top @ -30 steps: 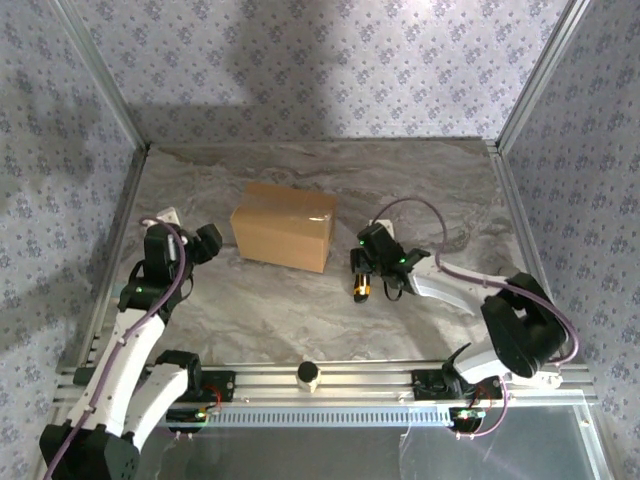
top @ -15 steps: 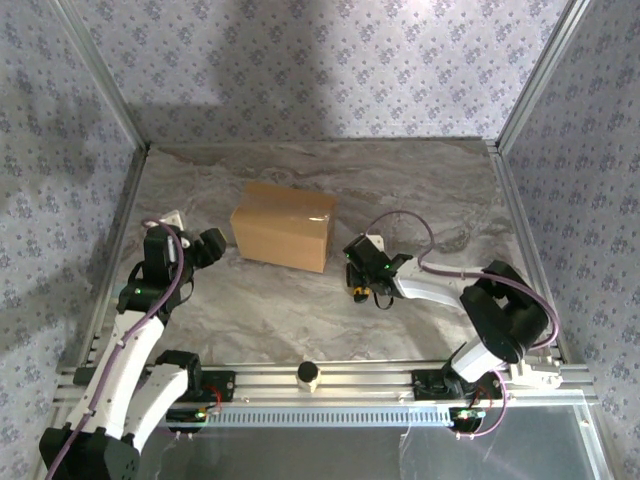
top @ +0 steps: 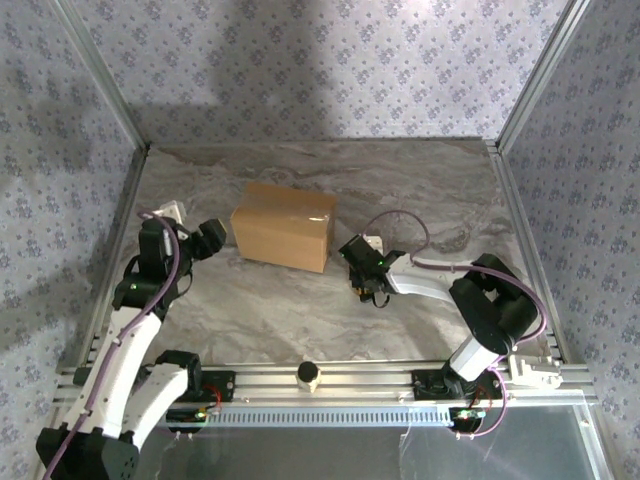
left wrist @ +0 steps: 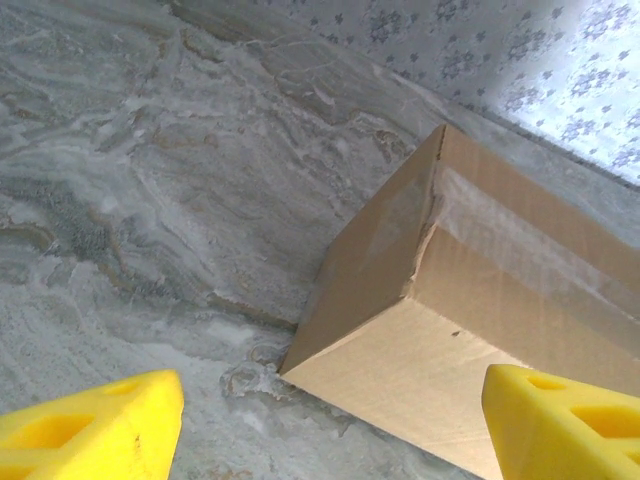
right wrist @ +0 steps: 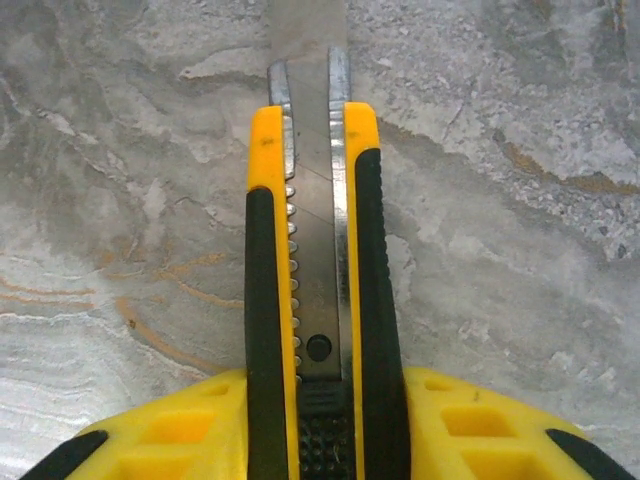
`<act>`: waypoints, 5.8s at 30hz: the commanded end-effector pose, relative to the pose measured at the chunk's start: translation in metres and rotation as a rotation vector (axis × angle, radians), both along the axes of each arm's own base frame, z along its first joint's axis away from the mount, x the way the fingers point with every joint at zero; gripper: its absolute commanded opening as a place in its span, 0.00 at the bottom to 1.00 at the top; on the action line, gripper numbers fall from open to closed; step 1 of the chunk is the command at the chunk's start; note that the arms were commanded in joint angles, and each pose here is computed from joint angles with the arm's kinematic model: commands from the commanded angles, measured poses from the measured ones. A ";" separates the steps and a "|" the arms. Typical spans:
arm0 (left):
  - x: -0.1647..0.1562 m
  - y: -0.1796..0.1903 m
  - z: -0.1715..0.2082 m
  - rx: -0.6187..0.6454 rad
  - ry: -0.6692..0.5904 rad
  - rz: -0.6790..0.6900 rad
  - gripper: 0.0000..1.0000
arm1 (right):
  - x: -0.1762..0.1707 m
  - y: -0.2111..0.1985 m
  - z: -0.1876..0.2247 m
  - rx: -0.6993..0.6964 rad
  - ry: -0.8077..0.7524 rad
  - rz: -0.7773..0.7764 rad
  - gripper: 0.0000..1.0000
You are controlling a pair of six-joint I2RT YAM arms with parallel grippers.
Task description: Unpack the express box
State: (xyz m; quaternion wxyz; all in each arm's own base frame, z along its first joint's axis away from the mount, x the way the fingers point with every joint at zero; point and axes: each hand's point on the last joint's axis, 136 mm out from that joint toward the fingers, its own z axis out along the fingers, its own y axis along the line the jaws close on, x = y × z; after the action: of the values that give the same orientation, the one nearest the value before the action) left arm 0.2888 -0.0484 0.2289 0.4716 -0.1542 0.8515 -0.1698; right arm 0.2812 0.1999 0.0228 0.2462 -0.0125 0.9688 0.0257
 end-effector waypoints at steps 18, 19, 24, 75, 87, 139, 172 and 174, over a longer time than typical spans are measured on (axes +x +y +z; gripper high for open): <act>-0.005 -0.092 0.043 -0.146 0.082 -0.443 0.74 | 0.012 -0.007 0.134 -0.022 -0.213 0.152 0.19; -0.005 -0.101 0.043 -0.155 0.091 -0.475 0.73 | 0.012 -0.006 0.145 -0.016 -0.232 0.165 0.18; -0.007 -0.142 0.046 -0.191 0.105 -0.592 0.72 | 0.009 0.003 0.186 0.042 -0.317 0.244 0.07; 0.009 -0.295 0.054 -0.370 0.114 -0.878 0.26 | -0.009 0.083 0.251 0.186 -0.482 0.503 0.00; 0.015 -0.298 0.049 -0.382 0.126 -0.859 0.00 | -0.002 0.086 0.246 0.194 -0.473 0.469 0.05; 0.025 -0.291 0.073 -0.553 0.131 -0.729 0.00 | 0.002 0.053 0.229 0.384 -0.473 0.339 0.69; 0.029 -0.300 0.076 -0.587 0.158 -0.749 0.00 | 0.013 0.049 0.233 0.362 -0.475 0.318 0.00; 0.029 -0.301 0.078 -0.587 0.165 -0.750 0.11 | 0.012 0.049 0.236 0.372 -0.484 0.315 0.00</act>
State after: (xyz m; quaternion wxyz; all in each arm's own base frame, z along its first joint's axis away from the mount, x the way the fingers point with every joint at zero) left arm 0.3222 -0.3408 0.2763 0.2484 0.0115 0.8194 -0.5164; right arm 0.2804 0.2591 0.2381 0.4321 -0.1658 0.8539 0.2379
